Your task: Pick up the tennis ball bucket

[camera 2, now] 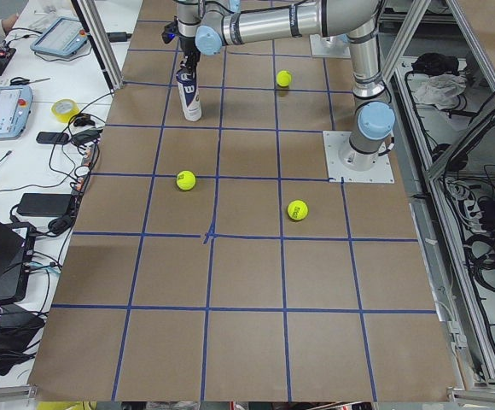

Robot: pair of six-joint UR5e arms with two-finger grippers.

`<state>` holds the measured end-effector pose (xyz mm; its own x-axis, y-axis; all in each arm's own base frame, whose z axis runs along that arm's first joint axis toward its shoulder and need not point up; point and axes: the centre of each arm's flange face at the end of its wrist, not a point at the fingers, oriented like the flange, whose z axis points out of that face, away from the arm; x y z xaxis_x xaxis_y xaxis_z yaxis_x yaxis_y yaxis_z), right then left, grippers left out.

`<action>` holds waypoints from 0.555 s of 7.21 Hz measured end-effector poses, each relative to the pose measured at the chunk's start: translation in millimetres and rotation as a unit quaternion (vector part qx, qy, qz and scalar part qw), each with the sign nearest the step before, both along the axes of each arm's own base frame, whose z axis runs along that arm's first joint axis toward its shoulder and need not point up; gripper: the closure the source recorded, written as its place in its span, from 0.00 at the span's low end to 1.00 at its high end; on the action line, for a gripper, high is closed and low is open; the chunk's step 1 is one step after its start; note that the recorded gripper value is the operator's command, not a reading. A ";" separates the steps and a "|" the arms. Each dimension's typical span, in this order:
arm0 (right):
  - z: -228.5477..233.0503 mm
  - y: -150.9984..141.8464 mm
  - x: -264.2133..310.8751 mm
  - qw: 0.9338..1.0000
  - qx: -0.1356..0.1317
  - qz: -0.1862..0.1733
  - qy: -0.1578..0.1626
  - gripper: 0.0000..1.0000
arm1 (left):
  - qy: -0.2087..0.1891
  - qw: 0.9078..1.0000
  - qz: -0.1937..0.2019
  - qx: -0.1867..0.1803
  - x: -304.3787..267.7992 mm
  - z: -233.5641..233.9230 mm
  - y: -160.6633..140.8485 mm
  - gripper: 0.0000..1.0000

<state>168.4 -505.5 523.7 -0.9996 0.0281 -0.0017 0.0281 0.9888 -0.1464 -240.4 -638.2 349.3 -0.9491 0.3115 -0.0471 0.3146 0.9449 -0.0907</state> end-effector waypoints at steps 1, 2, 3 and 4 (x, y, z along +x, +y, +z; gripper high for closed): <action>0.0 0.0 0.0 1.000 0.000 0.000 0.000 0.00 | 0.000 1.000 -0.001 -0.003 -2.2 2.2 0.7 0.00; 0.0 0.0 0.0 1.000 0.000 0.000 0.000 0.00 | 0.001 1.000 -0.001 -0.010 -2.9 10.5 2.1 0.00; 0.0 0.0 0.0 1.000 0.000 0.000 0.000 0.00 | 0.004 1.000 0.001 -0.020 -2.7 24.0 4.8 0.00; 0.0 0.0 0.1 1.000 0.000 0.000 0.000 0.00 | 0.005 1.000 0.012 -0.024 -2.1 40.4 8.0 0.00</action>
